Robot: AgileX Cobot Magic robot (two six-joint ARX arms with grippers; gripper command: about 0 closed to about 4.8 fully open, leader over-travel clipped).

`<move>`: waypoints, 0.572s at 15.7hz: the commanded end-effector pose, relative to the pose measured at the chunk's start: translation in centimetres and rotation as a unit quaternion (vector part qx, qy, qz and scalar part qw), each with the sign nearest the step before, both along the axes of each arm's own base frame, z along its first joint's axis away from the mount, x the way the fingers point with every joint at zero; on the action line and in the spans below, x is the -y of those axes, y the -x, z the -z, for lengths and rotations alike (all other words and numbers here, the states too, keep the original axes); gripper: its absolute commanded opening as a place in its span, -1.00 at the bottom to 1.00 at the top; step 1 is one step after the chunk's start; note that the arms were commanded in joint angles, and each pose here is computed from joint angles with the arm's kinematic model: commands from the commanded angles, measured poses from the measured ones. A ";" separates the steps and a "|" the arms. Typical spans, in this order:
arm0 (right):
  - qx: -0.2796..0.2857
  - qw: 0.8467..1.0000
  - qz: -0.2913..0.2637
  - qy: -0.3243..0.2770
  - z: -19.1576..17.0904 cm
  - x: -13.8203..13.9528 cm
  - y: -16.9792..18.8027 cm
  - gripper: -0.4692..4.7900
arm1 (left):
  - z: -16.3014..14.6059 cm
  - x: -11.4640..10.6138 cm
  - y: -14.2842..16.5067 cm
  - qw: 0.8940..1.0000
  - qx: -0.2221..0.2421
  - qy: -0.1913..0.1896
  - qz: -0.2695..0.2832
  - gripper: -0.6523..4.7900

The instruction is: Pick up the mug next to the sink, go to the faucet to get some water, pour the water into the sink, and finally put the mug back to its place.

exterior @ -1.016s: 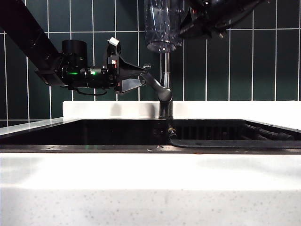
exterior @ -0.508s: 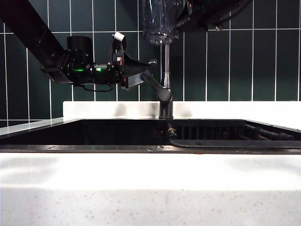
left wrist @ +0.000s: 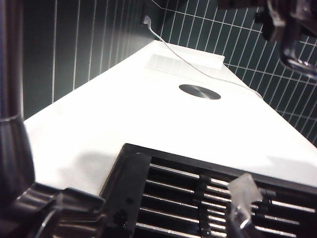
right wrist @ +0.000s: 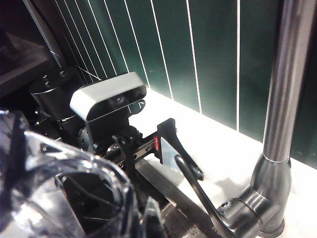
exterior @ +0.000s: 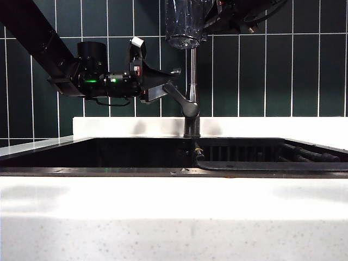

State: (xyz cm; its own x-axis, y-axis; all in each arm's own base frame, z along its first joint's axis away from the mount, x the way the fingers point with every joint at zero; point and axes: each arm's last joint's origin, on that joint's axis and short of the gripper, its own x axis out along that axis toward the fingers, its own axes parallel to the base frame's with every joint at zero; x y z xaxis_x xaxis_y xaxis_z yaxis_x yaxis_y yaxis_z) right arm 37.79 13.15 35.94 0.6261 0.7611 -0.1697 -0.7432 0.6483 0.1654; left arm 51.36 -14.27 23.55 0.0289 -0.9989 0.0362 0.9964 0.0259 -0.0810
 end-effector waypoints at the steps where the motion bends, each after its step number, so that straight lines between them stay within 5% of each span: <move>1: 0.015 1.000 -0.001 -0.006 -0.7 0.0 0.2 -0.85 | -0.3 0.0 0.3 0.999 0.013 -0.005 0.045 0.72; 6: 0.014 1.000 -0.001 -0.006 -0.6 0.0 0.1 -0.85 | -0.3 0.0 0.4 0.998 0.014 -0.008 0.065 0.72; 9: 0.014 1.000 -0.001 -0.006 -0.6 0.0 0.1 -0.85 | -0.3 0.0 0.2 1.000 0.020 -0.002 0.020 0.72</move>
State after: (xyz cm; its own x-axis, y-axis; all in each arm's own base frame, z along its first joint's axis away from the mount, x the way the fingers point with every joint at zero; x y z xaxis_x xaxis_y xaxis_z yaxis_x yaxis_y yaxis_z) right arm 37.80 13.15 35.92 0.6271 0.7601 -0.1705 -0.7422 0.6495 0.1656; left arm 51.27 -14.07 23.32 -0.0312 -0.9992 0.0251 0.9964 -0.0330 -0.0781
